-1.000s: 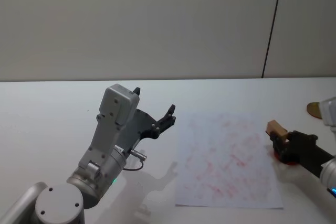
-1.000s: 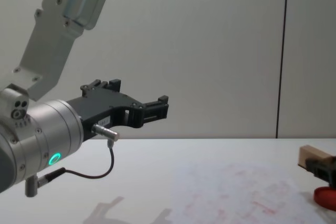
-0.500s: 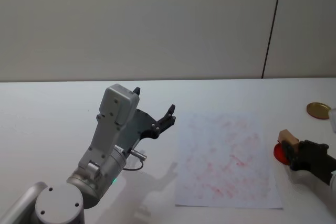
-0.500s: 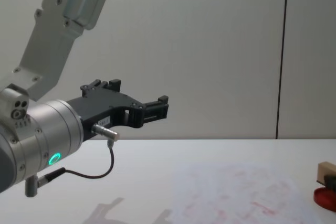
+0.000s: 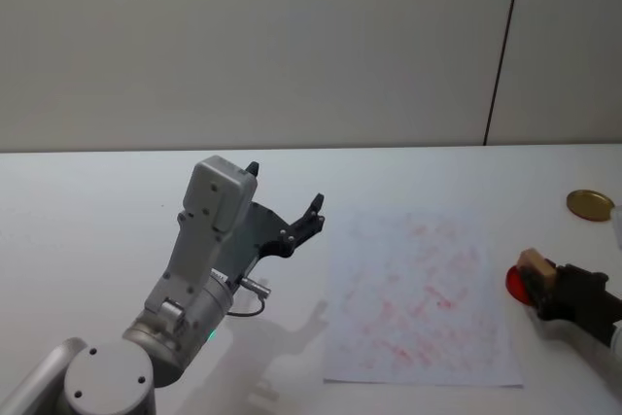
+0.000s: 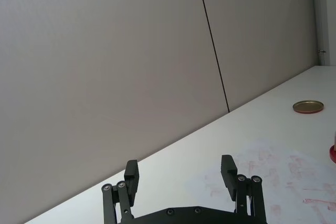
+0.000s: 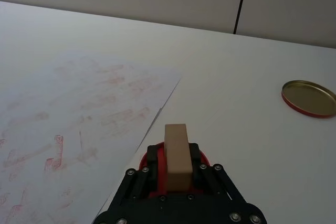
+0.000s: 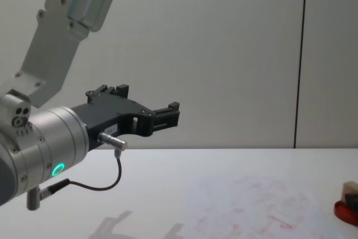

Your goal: Use the one hand to pick up the stamp and affix it onto the A4 paper.

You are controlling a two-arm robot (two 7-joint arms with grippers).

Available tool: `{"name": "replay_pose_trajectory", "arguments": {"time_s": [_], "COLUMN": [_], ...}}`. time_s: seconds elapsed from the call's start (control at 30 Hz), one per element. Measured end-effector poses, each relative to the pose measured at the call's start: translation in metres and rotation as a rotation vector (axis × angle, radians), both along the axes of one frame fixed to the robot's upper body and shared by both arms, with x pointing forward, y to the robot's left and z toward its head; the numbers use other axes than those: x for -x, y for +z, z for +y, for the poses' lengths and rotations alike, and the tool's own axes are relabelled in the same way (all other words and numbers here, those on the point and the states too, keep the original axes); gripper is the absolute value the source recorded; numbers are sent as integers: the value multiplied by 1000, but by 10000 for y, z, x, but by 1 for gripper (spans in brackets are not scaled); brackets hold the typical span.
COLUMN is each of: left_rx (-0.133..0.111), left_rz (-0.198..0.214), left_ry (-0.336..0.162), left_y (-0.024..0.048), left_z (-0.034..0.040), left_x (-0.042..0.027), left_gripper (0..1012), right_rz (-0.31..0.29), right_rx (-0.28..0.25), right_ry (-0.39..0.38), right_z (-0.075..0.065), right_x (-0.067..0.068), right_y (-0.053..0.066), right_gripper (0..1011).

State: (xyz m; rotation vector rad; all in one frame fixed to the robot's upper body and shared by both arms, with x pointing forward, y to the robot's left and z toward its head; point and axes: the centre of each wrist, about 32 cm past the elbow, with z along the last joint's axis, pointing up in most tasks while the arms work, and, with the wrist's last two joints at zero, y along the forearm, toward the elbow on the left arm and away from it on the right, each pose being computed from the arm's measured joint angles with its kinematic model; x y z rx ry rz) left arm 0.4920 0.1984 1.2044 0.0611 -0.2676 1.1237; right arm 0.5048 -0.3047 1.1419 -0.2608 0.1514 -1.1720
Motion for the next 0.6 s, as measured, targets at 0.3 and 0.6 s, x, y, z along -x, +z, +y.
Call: {"name": "replay_pose_trajectory", "arguments": {"time_s": [0.3,0.6], "left_rx": [0,0], "left_rz": [0,0], "left_ry": [0,0], "left_y": [0,0], "left_z": [0,0], "left_x": [0,0], "left_gripper": [993,993], "right_rz": [2,-39], "right_rx": [-14,-16], "right_ry": [2,2], "right_z": [0,4], "right_x": [-9,7], "right_y": [-11,30], "right_gripper": [560,843]}}
